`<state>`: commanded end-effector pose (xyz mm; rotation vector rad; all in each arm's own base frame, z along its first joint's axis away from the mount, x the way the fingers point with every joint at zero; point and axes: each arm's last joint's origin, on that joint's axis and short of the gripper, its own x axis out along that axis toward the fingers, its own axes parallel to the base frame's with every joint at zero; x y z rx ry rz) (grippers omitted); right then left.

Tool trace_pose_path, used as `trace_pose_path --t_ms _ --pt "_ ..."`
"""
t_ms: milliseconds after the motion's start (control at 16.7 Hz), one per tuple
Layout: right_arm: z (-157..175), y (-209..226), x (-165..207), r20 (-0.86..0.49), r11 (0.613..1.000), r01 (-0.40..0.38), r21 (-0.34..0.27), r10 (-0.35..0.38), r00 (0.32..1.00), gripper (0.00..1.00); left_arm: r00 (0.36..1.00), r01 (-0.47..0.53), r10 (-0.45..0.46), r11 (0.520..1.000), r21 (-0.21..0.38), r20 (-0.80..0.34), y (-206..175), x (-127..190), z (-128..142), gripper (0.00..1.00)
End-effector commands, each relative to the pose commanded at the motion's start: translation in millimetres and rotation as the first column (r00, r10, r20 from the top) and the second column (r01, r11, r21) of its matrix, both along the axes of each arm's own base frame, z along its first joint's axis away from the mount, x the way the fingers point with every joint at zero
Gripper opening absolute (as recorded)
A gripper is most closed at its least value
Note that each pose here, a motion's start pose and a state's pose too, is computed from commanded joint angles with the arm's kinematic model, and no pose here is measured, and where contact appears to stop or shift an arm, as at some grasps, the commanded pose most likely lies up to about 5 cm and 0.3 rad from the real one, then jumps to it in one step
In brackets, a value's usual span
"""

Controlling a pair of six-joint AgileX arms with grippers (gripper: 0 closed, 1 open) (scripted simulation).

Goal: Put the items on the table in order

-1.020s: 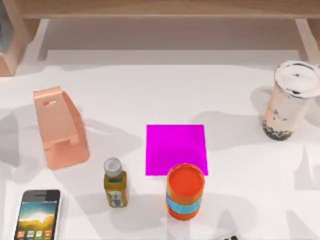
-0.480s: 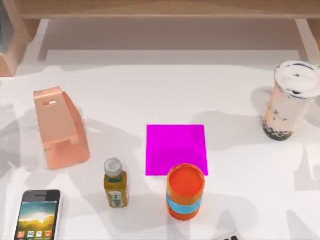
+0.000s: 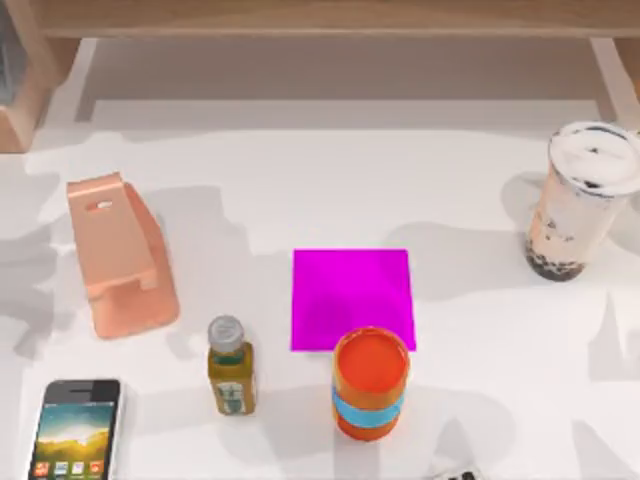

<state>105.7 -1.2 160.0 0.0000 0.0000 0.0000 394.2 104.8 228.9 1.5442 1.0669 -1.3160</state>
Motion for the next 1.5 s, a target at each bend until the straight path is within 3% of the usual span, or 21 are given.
trace_pose_path --t_ms 180,360,540,720,840,1020,1200,1320,1500 --pt "0.0 0.0 0.0 0.0 1.0 0.0 0.0 0.0 1.0 1.0 0.97 -0.226 0.225 0.974 -0.007 0.09 -29.9 14.8 10.1 0.0" --pt "0.0 0.0 0.0 0.0 1.0 0.0 0.0 0.0 1.0 1.0 0.86 -0.473 0.481 0.877 -0.084 0.17 -70.2 28.8 18.7 0.0" --pt "0.0 0.0 0.0 0.0 1.0 0.0 0.0 0.0 1.0 1.0 0.674 -0.685 0.716 0.698 -0.209 0.181 -120.5 38.9 21.5 0.0" --pt "0.0 0.0 0.0 0.0 1.0 0.0 0.0 0.0 1.0 1.0 0.451 -0.832 0.886 0.46 -0.311 0.104 -179.1 42.0 15.2 0.0" --pt "0.0 0.0 0.0 0.0 1.0 0.0 0.0 0.0 1.0 1.0 0.299 -0.896 0.954 0.29 -0.337 0.026 -220.9 39.0 5.7 0.0" --pt "0.0 0.0 0.0 0.0 1.0 0.0 0.0 0.0 1.0 1.0 0.086 -0.951 0.993 0.058 -0.305 -0.08 -283.1 25.7 -15.3 0.0" --pt "0.0 0.0 0.0 0.0 1.0 0.0 0.0 0.0 1.0 1.0 -0.09 -0.967 0.987 -0.118 -0.224 -0.132 -338.0 3.8 -40.1 0.0" --pt "0.0 0.0 0.0 0.0 1.0 0.0 0.0 0.0 1.0 1.0 -0.173 -0.967 0.976 -0.194 -0.168 -0.133 -367.3 -12.7 -56.3 0.0" --pt "0.0 0.0 0.0 0.0 1.0 0.0 0.0 0.0 1.0 1.0 -0.25 -0.96 0.962 -0.262 -0.103 -0.111 -397.8 -34.7 -76.2 0.0"
